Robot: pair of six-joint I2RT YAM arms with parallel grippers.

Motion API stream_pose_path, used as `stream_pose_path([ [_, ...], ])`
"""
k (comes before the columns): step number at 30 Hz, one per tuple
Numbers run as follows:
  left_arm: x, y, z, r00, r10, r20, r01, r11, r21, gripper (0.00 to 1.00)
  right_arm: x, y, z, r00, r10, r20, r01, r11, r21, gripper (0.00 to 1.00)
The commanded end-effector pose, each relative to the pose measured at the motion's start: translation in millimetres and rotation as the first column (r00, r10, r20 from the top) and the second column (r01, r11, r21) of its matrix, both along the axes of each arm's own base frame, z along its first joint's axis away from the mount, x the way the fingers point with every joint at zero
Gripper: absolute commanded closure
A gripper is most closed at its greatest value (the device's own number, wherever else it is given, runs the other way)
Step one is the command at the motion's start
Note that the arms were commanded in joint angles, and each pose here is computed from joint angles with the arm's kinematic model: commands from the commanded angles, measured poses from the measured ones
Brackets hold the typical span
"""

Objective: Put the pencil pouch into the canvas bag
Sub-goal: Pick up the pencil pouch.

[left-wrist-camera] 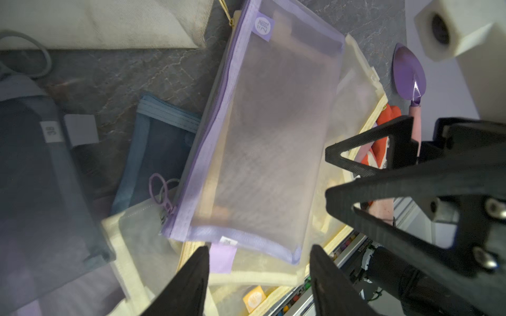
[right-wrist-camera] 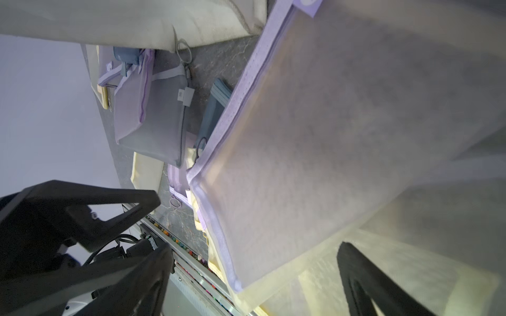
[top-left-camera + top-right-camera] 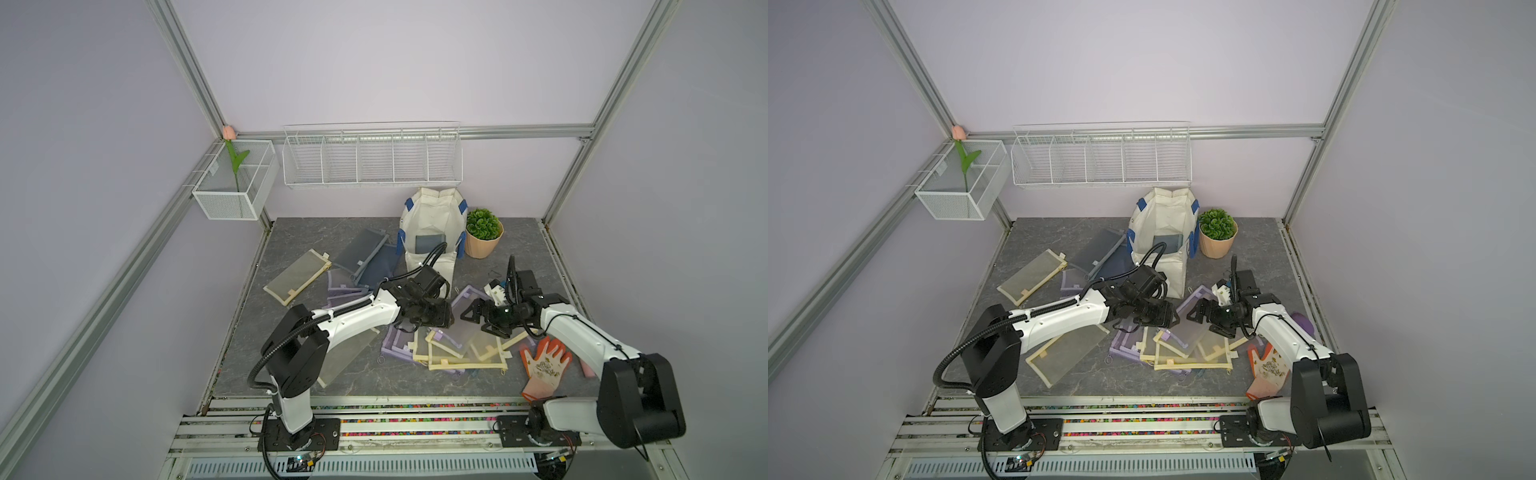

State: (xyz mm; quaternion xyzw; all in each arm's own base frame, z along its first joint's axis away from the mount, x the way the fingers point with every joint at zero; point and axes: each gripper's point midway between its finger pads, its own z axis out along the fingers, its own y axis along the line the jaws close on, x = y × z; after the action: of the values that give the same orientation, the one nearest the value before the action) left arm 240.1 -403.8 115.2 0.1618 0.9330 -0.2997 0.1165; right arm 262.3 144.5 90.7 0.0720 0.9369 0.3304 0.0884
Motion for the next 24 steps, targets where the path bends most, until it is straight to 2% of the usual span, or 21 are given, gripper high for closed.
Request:
stream_pose_path([
  [1,16.5,-7.4,-7.9,0.999,0.031,-0.038,-0.033,0.998,-0.044,0.41,8.0,3.4,-2.2,1.0,-0.009,0.015,0.008,0.999,0.033,0.06],
  [7,14.7,-9.5,-39.0,0.996,0.004,-0.091,-0.005,1.0,-0.01,0.41,14.0,5.1,-10.1,1.0,-0.01,0.008,0.01,0.999,0.041,0.11],
  [10,10.0,-16.2,-46.6,0.992,-0.021,-0.121,0.018,0.999,-0.027,0.41,14.5,5.3,-15.4,1.0,-0.011,-0.006,0.011,0.999,0.042,0.11],
  [19,-2.6,-34.1,-43.9,0.988,-0.083,-0.132,0.075,0.995,-0.063,0.54,19.2,8.0,-25.0,0.999,-0.036,-0.019,0.038,0.995,0.095,0.13],
  [20,-2.9,-34.7,-43.0,0.988,-0.084,-0.13,0.076,0.995,-0.065,0.55,20.1,8.7,-24.5,0.999,-0.036,-0.016,0.037,0.994,0.099,0.18],
  [24,-3.5,-34.9,-33.8,0.989,-0.089,-0.116,0.081,0.994,-0.072,0.57,22.5,9.2,-24.4,0.999,-0.035,-0.013,0.037,0.994,0.101,0.62],
])
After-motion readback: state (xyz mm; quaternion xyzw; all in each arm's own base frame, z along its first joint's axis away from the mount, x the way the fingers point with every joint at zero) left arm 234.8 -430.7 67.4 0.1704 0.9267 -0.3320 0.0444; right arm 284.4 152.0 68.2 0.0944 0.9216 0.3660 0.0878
